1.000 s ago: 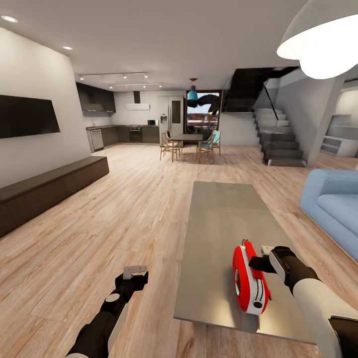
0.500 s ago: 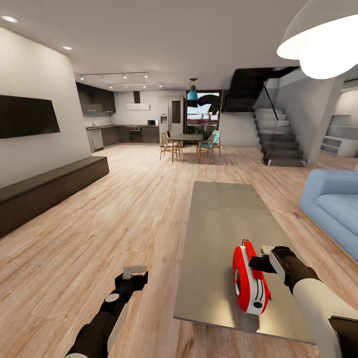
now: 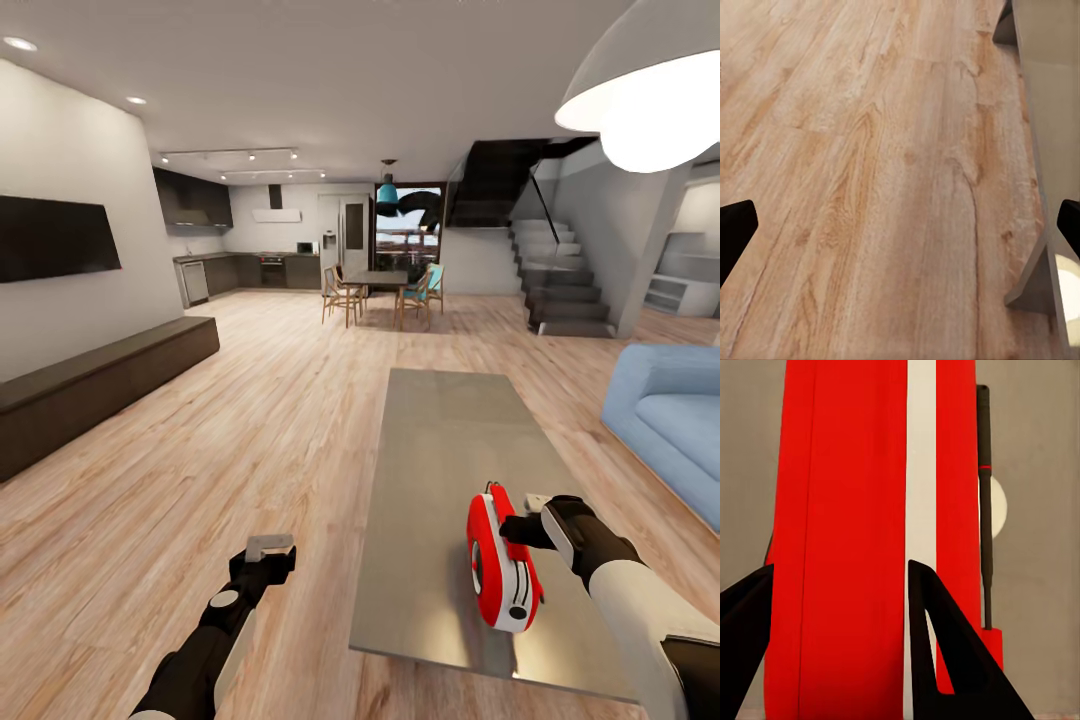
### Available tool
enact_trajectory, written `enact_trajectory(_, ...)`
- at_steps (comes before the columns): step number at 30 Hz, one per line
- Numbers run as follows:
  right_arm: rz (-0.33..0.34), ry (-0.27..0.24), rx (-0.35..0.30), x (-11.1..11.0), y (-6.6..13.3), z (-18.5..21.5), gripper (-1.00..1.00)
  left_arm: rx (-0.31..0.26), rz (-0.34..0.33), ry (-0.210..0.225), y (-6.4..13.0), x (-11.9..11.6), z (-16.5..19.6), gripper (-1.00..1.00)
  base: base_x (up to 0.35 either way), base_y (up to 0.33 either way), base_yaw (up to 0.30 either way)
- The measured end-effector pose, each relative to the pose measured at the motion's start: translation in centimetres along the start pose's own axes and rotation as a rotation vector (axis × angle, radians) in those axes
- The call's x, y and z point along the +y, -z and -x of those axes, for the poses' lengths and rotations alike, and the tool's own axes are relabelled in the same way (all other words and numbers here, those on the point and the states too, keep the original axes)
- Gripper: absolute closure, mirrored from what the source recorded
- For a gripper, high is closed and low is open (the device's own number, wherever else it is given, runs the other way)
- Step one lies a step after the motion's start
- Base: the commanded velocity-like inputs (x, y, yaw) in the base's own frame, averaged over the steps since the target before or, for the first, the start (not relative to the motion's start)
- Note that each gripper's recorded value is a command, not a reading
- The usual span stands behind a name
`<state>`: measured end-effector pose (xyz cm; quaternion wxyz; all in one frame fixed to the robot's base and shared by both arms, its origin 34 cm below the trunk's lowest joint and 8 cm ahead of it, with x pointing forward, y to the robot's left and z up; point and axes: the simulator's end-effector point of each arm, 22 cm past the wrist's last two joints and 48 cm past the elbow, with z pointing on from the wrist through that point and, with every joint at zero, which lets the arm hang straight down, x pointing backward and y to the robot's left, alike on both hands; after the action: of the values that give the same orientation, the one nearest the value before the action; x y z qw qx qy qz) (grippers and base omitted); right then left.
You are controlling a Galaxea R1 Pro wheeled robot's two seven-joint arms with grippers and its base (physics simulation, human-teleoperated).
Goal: Turn on the radio receiver that's on the table in the living room.
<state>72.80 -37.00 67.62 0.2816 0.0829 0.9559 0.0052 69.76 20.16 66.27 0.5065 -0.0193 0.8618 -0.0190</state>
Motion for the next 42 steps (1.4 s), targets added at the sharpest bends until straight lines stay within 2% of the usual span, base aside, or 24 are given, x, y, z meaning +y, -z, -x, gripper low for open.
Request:
enact_trajectory(38, 0.007, -0.001, -0.004, 0.6, 5.5, 4.3, 1.00, -0.002, 0.007, 0.000, 2.8, -0.2, 6.3, -1.00, 0.000, 0.000, 0.000)
enact_trajectory(42, 0.007, 0.001, -0.034, 0.7, 6.1, 5.4, 1.00, -0.002, 0.008, -0.001, 3.1, -0.2, 6.9, -1.00, 0.000, 0.000, 0.000)
